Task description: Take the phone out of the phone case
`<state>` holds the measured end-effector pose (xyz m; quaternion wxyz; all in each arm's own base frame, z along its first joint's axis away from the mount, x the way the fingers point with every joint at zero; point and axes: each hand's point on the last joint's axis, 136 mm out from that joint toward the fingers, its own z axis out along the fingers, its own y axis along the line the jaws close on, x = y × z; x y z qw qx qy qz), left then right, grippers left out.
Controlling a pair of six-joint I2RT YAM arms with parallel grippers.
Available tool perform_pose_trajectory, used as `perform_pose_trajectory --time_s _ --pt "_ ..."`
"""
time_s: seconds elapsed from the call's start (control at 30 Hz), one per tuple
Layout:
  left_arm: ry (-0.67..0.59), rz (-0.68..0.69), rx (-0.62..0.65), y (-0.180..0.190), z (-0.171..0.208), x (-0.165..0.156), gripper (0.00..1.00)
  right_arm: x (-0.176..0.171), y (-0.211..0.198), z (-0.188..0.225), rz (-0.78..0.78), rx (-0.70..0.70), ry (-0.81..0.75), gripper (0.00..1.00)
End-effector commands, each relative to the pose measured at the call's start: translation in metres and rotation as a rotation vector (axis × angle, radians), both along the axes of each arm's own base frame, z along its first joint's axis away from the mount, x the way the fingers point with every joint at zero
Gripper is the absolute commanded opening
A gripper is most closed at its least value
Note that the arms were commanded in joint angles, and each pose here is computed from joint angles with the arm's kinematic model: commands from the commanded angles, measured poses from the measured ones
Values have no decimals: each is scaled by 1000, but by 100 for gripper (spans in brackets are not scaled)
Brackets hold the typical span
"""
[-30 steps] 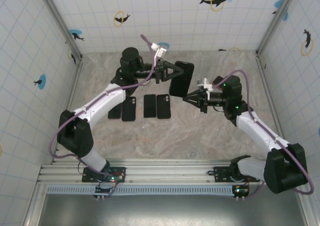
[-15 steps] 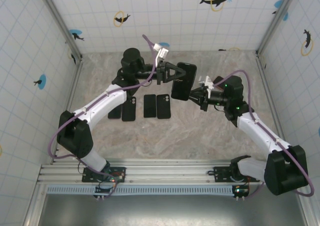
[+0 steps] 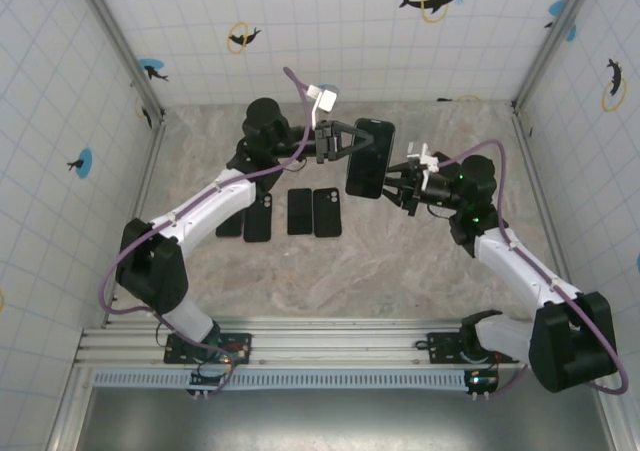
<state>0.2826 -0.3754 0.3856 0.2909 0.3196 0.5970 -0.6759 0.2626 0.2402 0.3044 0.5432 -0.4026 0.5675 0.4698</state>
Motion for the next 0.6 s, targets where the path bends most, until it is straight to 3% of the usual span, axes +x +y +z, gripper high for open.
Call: perform_pose_trajectory --time_s 0.0,0.3,0.57 --pt "62 129 -66 -1 6 20 0 -5 2 15 7 81 -8 30" --pt "321 304 -284 18 11 51 0 10 -13 40 -77 356 273 44" --pt "479 368 -345 21 -6 67 0 22 -18 45 -87 592 558 43"
